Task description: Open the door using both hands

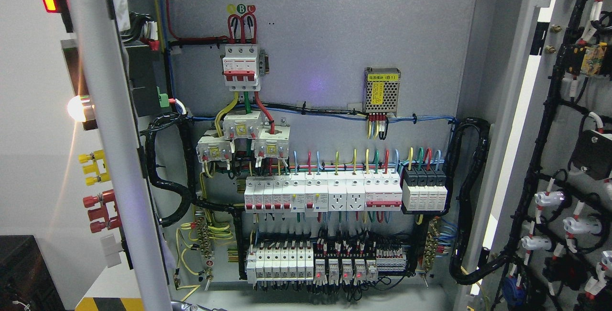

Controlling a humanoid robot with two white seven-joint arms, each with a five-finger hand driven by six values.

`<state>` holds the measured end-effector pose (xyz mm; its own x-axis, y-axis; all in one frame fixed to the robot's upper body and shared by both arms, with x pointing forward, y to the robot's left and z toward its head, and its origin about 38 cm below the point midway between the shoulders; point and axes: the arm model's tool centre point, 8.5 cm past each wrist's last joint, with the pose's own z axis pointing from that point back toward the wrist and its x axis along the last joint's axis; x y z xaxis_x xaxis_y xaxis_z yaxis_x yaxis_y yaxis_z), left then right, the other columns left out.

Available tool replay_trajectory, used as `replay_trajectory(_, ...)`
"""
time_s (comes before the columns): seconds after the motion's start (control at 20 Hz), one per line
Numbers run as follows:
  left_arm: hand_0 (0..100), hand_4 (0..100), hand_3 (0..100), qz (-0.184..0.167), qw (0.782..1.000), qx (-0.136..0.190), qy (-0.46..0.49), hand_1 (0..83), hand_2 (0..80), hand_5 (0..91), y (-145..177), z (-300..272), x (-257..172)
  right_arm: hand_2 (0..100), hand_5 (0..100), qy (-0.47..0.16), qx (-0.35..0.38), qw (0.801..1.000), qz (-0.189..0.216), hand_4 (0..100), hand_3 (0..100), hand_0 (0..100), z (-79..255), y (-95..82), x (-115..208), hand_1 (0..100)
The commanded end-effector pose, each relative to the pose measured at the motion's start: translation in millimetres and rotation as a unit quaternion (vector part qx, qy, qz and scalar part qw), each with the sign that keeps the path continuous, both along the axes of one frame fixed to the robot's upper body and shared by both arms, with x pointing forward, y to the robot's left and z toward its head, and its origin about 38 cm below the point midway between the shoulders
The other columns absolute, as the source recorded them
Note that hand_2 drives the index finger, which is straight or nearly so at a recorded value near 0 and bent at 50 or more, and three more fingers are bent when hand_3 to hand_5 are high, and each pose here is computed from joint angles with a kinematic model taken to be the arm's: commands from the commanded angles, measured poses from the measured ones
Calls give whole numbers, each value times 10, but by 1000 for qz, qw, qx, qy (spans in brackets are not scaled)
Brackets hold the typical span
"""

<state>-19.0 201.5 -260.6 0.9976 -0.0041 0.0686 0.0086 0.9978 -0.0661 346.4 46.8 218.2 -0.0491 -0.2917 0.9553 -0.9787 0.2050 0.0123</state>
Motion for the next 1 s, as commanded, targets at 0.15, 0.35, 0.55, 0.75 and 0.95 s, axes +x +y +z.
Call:
replay_trajectory(0.15, 0, 0, 0, 0, 1000, -1, -4, 0, 0, 0, -2, 0, 25, 0, 0, 11, 2, 1000, 13, 0, 0, 192, 2, 198, -28, 0)
replay_trajectory(0.35, 0, 0, 0, 0, 1000, -1, -3, 0, 0, 0, -2, 0, 23, 0, 0, 6, -7, 1000, 28, 0, 0, 192, -25, 281, -110, 0)
replay_trajectory(0.55, 0, 0, 0, 0, 1000, -1, -4, 0, 0, 0, -2, 0, 25, 0, 0, 0, -15, 999, 35, 0, 0, 192, -15, 347, -145, 0)
replay_trajectory(0.75, 0, 0, 0, 0, 1000, 0, -4, 0, 0, 0, -1, 0, 25, 0, 0, -6, -24, 999, 40, 0, 0, 192, 7, 412, -121, 0)
replay_trajectory(0.95, 0, 0, 0, 0, 1000, 0, -4, 0, 0, 0, -1, 0, 25, 0, 0, -12, -27, 999, 43, 0, 0, 192, 68, 462, -73, 0)
